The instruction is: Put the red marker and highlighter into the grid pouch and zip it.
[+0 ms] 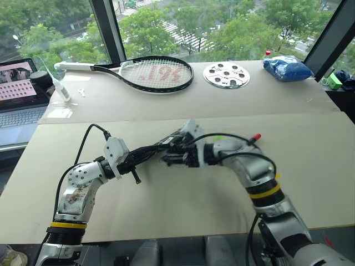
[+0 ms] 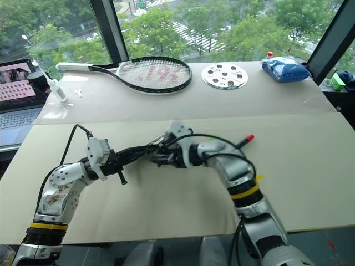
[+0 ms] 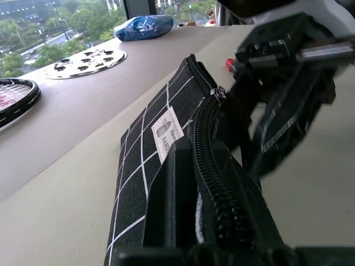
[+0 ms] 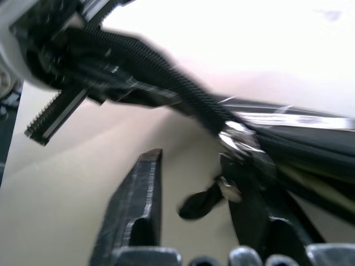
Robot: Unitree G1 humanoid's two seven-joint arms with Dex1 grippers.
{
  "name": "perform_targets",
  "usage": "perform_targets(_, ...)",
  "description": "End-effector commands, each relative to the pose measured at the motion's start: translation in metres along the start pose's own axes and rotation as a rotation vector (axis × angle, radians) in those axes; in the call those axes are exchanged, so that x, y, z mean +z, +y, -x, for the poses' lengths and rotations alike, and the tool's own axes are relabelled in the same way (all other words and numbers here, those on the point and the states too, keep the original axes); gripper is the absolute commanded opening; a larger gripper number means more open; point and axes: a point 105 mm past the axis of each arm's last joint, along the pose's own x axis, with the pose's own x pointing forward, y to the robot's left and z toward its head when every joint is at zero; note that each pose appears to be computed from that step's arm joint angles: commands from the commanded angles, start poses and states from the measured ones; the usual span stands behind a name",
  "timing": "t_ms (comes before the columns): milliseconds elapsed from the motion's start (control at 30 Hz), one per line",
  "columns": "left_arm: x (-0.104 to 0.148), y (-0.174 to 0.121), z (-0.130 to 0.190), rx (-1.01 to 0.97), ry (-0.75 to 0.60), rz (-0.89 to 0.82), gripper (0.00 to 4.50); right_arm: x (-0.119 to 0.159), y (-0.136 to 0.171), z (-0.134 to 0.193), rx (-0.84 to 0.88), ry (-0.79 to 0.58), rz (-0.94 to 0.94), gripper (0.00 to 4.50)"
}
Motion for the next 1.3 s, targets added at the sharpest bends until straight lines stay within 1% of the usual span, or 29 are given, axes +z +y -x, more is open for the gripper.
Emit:
perform_targets(33,0.01,-0.002,0.0,-0.004,-0.027,-0.022,0.0,0.038,0.004,0.05,0.05,-0.151,0.014,3.02)
perform_targets(67,0.01,-0.002,0.0,-0.004,-0.027,-0.021,0.0,0.042,0.004,0.064,0.043,-0.167,0.02,3.02)
perform_targets(133,0.01,-0.003,0.001,-0.003,-0.027,-0.021,0.0,0.048,-0.002,0.089,-0.031,-0.185,0.037,3.02)
perform_targets(233,0.009,-0.004,0.001,-0.002,-0.028,-0.02,0.0,0.048,-0.026,0.12,-0.257,-0.202,0.041,3.02)
perform_targets(300,0.009,-0.005,0.002,-0.001,-0.029,-0.018,0.0,0.045,-0.041,0.134,-0.408,-0.205,0.026,3.02)
perform_targets(333,0.009,-0.006,0.001,-0.004,-0.03,-0.015,0.0,0.039,-0.043,0.14,-0.452,-0.196,0.047,3.02)
perform_targets(367,0.008,-0.007,0.001,-0.007,-0.03,-0.012,0.0,0.028,-0.046,0.147,-0.496,-0.166,0.025,3.02)
perform_targets(400,0.008,-0.007,0.0,-0.013,-0.028,-0.012,0.0,0.016,-0.06,0.158,-0.599,-0.129,-0.04,3.02)
perform_targets(500,0.008,-0.006,-0.002,-0.019,-0.029,-0.013,0.0,-0.006,-0.083,0.174,-0.811,-0.059,-0.172,3.02)
perform_targets(567,0.007,-0.005,-0.002,-0.016,-0.029,-0.011,0.0,-0.01,-0.083,0.172,-0.866,-0.045,-0.191,3.02)
perform_targets(733,0.003,0.0,-0.001,0.008,-0.031,0.008,0.0,-0.008,-0.073,0.163,-0.928,-0.083,-0.253,3.02)
perform_targets(833,0.003,0.002,-0.002,0.01,-0.033,0.02,0.0,-0.006,-0.069,0.165,-0.963,-0.093,-0.268,3.02)
perform_targets(900,0.002,0.003,-0.005,-0.008,-0.035,0.027,0.0,-0.007,-0.067,0.168,-1.023,-0.093,-0.28,3.02)
perform_targets(1067,0.0,0.003,-0.017,-0.043,-0.05,0.039,0.0,-0.015,-0.063,0.184,-1.231,-0.096,-0.308,3.02)
perform_targets(1133,0.0,0.004,-0.022,-0.057,-0.061,0.047,0.0,-0.016,-0.058,0.181,-1.265,-0.095,-0.301,3.02)
perform_targets(1300,-0.005,0.001,-0.033,-0.098,-0.073,0.065,0.0,-0.032,-0.052,0.176,-1.322,-0.082,-0.37,3.02)
